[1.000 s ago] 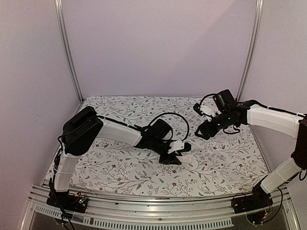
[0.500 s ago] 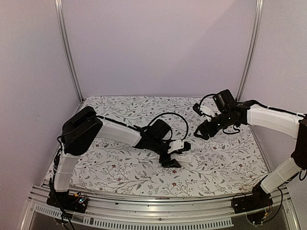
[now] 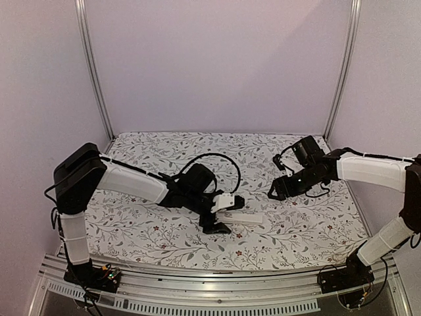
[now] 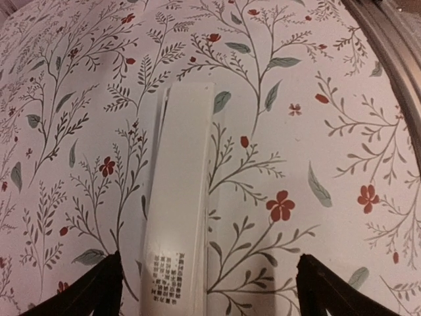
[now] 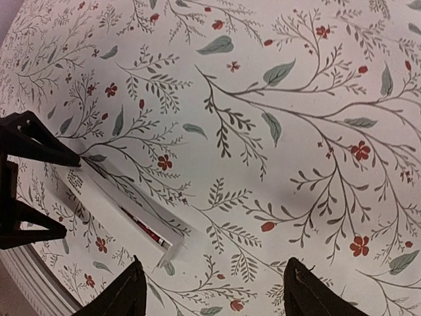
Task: Load the batteries into the remote control
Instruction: Load the battery cover onto the remote control without the battery cover, then pick up the remote control from the center of the board.
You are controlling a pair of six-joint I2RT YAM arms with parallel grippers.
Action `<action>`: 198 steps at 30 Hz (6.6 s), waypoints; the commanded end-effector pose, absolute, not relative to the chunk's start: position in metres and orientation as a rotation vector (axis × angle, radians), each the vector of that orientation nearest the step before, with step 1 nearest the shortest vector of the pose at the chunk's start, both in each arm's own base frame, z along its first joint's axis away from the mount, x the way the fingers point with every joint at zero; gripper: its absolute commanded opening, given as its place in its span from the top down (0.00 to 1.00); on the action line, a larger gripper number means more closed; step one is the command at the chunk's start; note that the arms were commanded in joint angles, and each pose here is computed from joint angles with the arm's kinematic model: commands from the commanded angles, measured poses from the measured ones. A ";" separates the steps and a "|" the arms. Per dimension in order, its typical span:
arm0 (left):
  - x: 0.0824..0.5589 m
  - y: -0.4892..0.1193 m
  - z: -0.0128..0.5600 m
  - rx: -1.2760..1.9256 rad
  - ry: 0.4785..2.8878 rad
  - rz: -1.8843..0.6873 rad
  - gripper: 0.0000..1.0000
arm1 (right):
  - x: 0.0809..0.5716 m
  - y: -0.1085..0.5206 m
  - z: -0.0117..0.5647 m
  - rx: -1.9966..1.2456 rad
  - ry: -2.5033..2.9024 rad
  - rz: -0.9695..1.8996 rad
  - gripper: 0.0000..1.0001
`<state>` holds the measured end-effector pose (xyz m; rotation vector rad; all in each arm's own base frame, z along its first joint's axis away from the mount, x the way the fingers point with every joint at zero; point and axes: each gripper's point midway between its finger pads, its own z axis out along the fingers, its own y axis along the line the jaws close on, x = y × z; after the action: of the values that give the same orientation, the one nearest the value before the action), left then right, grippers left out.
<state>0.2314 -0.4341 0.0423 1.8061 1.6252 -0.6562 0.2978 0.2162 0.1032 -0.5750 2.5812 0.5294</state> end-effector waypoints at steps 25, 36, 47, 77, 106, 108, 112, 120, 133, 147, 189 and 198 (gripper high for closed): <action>0.256 -0.410 0.016 1.753 1.702 -0.546 0.59 | 0.243 0.227 0.035 -0.338 2.848 0.721 0.37; 0.256 -0.408 0.017 1.757 1.690 -0.538 0.65 | 0.249 0.268 0.093 -1.227 2.303 0.839 0.15; 0.259 -0.406 0.017 1.735 1.690 -0.561 0.66 | 0.264 0.277 0.044 -1.752 1.999 0.476 0.12; 0.262 -0.407 0.018 1.731 1.702 -0.631 0.52 | 0.252 0.286 0.008 -1.904 1.988 0.448 0.65; 0.263 -0.397 0.006 1.753 1.709 -0.598 0.31 | 0.305 0.221 0.102 -0.544 2.638 0.436 0.83; 0.262 -0.395 0.005 1.757 1.713 -0.601 0.32 | 0.299 0.199 0.081 -0.382 2.749 0.307 0.90; 0.262 -0.395 0.002 1.757 1.719 -0.597 0.37 | 0.281 0.188 0.058 -0.137 2.818 0.292 1.00; 0.259 -0.395 0.000 1.753 1.721 -0.612 0.47 | 0.261 0.202 0.023 -0.062 2.882 0.219 1.00; 0.257 -0.394 0.001 1.748 1.713 -0.614 0.54 | 0.249 0.204 0.004 -0.074 2.939 0.100 1.00; 0.254 -0.396 -0.001 1.747 1.720 -0.638 0.57 | 0.247 0.285 0.014 -0.256 2.910 0.231 1.00; 0.328 -0.232 0.212 0.506 1.759 -0.364 0.17 | 0.251 0.420 0.013 -1.885 2.054 0.341 0.34; 0.325 -0.231 0.217 0.510 1.734 -0.374 0.17 | 0.252 0.425 0.025 -1.865 2.090 0.353 0.77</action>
<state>0.3251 -0.2394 0.2168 0.5216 1.7432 -0.3898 0.2544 0.4210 0.0196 -1.8588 2.0761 0.3429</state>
